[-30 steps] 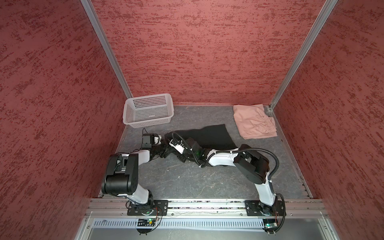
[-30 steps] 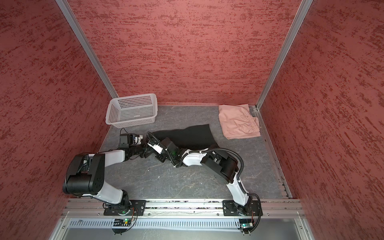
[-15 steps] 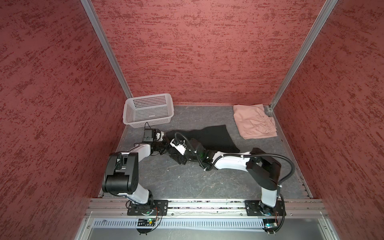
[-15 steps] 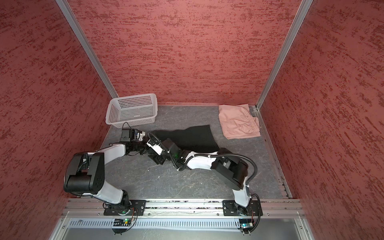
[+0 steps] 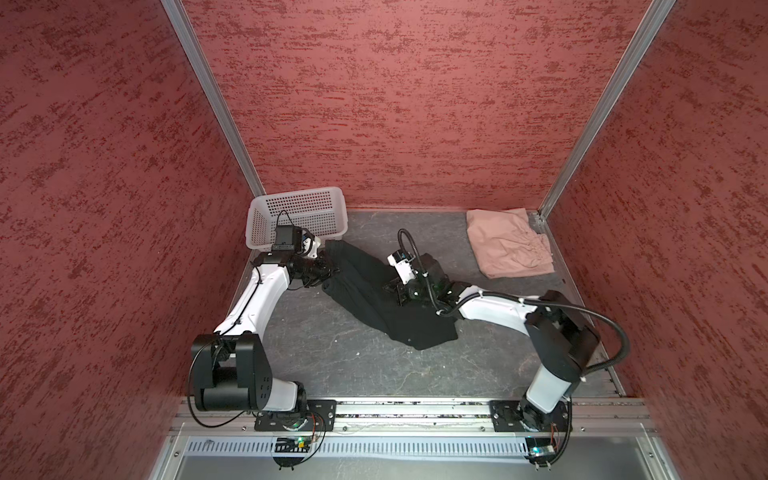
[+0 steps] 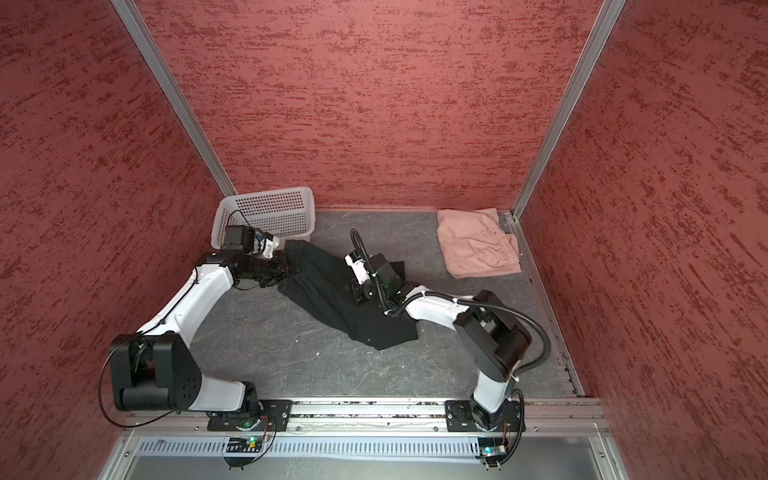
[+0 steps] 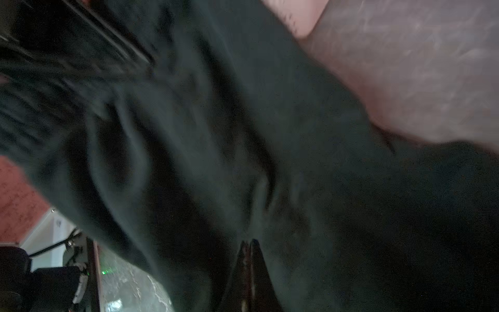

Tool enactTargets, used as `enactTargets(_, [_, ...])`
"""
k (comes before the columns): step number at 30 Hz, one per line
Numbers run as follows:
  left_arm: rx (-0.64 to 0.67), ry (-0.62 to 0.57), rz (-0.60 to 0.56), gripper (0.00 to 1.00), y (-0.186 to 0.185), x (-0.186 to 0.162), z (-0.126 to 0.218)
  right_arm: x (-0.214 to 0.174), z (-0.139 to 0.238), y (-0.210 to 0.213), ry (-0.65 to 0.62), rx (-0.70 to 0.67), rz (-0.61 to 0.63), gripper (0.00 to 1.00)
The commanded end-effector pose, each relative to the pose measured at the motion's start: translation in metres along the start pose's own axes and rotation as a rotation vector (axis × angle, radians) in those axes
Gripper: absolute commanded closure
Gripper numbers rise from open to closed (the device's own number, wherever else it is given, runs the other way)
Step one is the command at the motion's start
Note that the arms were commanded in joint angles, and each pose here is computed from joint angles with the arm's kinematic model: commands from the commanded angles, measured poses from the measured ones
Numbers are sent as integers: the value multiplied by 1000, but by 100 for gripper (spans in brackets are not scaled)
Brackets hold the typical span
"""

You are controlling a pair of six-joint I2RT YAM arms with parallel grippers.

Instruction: Fold and stack the shorts

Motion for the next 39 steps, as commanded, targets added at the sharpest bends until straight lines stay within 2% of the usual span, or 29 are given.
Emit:
enactTargets(1, [61, 21, -57, 100, -4, 7, 10, 7, -32, 13, -12, 169, -88, 100])
enactTargets(5, [83, 40, -80, 100, -15, 16, 13, 0, -90, 15, 26, 305, -229, 100])
enactTargets(8, [97, 51, -94, 100, -20, 16, 12, -4, -108, 25, 52, 350, -252, 100])
enactTargets(12, [149, 58, -117, 100, -21, 18, 12, 7, -89, 27, 14, 281, -200, 100])
enactTargets(17, [218, 45, -163, 100, -25, 21, 22, 36, -39, 14, -102, 139, -126, 96])
enactTargets(22, [241, 30, -183, 100, -27, 24, 27, 38, -31, -10, -84, 83, -144, 95])
enactTargets(24, [238, 32, -186, 100, -27, 25, 26, 39, -33, -5, -81, 125, -134, 96])
enactTargets(28, [228, 41, -190, 100, -27, 25, 22, 37, -33, 27, -98, 313, -116, 100])
enactTargets(32, [230, 37, -187, 100, -26, 25, 21, 16, -51, 58, -27, 419, -123, 100])
enactTargets(36, [238, 38, -185, 100, -24, 25, 19, -14, -89, 81, 89, 468, -193, 100])
enactTargets(39, [241, 43, -184, 100, -22, 24, 18, -18, -97, 74, 93, 426, -209, 100])
Point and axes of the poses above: each gripper's point midway between its finger pads, its own z axis back along the fingers, its own y axis along the line the jaws close on, x = y × z, the point moved 6 cm from there along z, back along the fingers, and after that the axes turned 9 degrees about z, right-handed, at the moved point
